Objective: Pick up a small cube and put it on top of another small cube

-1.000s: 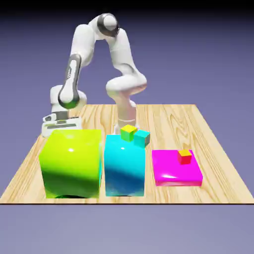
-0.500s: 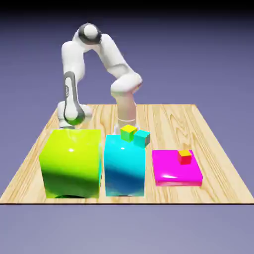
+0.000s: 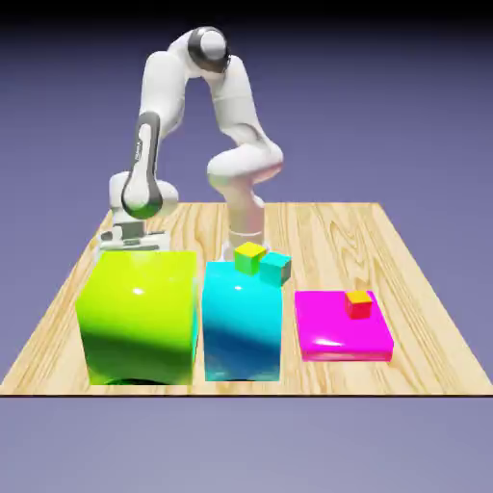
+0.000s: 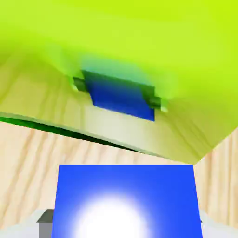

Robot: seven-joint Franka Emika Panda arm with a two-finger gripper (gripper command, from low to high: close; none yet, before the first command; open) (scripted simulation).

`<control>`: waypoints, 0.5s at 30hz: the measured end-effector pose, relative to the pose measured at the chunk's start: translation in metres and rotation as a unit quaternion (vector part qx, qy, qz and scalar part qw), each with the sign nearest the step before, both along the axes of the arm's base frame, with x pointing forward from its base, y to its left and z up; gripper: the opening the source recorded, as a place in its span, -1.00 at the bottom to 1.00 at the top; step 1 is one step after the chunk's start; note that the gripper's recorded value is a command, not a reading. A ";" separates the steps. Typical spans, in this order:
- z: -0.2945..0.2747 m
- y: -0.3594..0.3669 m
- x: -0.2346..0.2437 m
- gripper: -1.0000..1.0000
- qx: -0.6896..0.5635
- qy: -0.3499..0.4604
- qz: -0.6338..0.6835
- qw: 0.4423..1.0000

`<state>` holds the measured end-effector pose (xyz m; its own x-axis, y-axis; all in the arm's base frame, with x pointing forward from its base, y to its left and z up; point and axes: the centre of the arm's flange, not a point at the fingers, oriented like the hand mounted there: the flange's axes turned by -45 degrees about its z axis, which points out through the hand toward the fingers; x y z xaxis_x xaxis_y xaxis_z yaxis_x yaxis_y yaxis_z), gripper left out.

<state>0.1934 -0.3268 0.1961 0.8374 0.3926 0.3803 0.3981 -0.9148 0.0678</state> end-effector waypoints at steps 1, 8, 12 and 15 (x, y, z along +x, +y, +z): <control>0.005 -0.007 0.001 -1.00 -0.013 0.006 0.030 0.999; 0.081 -0.080 0.063 -1.00 -0.088 -0.044 0.136 0.986; 0.148 -0.086 0.127 -1.00 -0.103 -0.088 0.191 0.972; 0.159 -0.045 0.161 -1.00 -0.070 -0.098 0.213 0.969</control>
